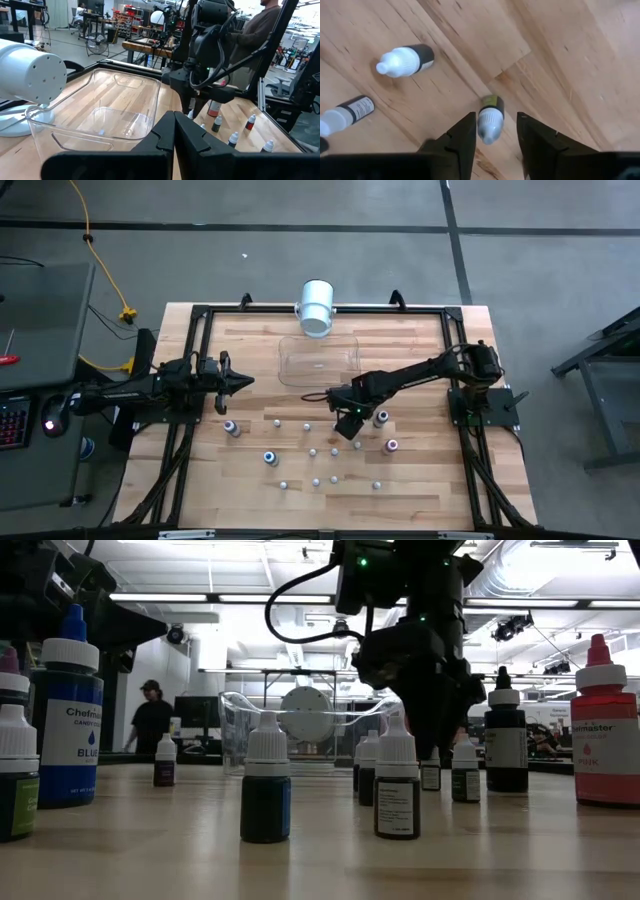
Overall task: Pick & Place food coloring
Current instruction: Put the top right small green food coloring bottle into the transparent bin
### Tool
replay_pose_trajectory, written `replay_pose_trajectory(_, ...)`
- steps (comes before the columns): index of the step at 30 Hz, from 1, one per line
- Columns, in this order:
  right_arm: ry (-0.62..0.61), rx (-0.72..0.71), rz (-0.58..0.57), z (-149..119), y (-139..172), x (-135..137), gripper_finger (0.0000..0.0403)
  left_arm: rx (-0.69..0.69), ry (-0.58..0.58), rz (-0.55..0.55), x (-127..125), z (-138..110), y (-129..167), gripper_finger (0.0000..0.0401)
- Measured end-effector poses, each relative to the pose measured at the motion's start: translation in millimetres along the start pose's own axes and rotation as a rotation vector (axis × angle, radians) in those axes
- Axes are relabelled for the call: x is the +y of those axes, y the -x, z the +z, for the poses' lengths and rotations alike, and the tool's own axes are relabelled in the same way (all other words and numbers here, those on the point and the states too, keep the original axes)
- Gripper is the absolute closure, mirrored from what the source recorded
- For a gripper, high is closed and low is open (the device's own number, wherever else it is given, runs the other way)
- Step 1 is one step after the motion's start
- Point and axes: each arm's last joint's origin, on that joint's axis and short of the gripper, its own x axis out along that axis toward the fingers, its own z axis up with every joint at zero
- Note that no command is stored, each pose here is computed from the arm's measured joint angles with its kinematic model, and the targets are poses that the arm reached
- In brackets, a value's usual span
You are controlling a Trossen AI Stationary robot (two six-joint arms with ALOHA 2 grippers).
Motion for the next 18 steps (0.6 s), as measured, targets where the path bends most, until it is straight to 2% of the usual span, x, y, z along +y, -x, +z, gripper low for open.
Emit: replay_pose_trajectory(18, 0.007, 0.013, 0.008, -0.5, 0.6, 0.0, 0.0349, 0.000, 0.000, 0.000, 0.0, 0.0, 0.0, 0.0400)
